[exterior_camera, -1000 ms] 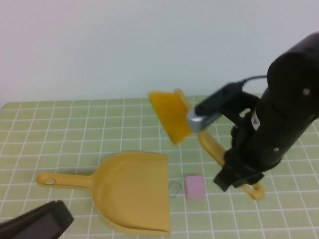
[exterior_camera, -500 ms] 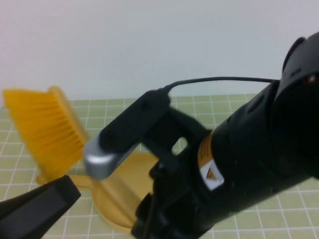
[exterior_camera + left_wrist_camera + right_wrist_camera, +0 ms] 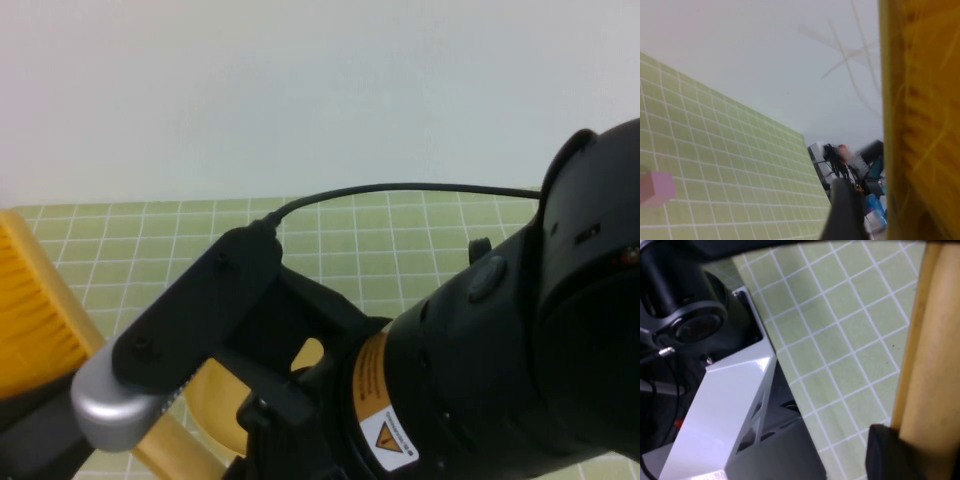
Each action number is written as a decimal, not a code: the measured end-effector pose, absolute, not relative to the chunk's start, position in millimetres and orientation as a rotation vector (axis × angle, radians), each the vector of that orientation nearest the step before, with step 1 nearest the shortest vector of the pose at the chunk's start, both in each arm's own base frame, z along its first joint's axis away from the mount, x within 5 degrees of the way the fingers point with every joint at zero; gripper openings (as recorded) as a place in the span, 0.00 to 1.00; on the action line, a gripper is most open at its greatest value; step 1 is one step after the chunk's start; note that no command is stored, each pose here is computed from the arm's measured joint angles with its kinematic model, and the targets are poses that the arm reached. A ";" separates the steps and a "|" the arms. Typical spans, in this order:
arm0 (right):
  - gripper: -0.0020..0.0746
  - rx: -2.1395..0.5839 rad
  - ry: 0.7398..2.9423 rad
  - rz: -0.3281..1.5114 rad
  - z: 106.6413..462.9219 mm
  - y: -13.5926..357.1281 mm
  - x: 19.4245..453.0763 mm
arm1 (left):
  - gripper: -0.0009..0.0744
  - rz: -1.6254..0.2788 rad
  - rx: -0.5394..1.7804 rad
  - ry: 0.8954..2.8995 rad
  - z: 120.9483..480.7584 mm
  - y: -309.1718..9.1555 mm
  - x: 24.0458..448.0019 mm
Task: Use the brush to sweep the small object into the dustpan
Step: Hand over the broom
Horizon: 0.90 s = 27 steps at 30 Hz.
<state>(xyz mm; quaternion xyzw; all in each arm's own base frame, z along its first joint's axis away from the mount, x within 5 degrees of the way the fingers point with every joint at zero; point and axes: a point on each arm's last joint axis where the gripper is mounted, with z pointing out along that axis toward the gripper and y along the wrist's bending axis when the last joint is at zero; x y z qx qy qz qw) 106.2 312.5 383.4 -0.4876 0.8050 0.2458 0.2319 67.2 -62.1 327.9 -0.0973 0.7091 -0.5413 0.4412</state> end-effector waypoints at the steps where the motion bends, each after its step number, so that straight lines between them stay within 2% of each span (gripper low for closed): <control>1: 0.27 -1.339 2.205 0.678 383.8 313.1 105.9 | 0.62 -1.342 -0.241 1.761 327.8 -62.0 67.2; 4: 0.27 -1.337 2.180 0.688 385.0 314.6 105.9 | 0.52 -1.341 -0.240 1.762 327.8 -62.0 67.2; 10: 0.27 -1.400 2.095 0.665 386.4 316.0 107.1 | 0.23 -1.337 -0.241 1.746 328.8 -61.4 67.8; 23: 0.27 -1.475 1.994 0.653 376.4 330.0 113.8 | 0.23 -1.289 -0.235 1.749 327.6 -59.8 68.9; 27: 0.34 -1.472 2.020 0.685 367.0 338.9 116.0 | 0.23 -1.248 -0.216 1.761 325.6 -59.0 69.6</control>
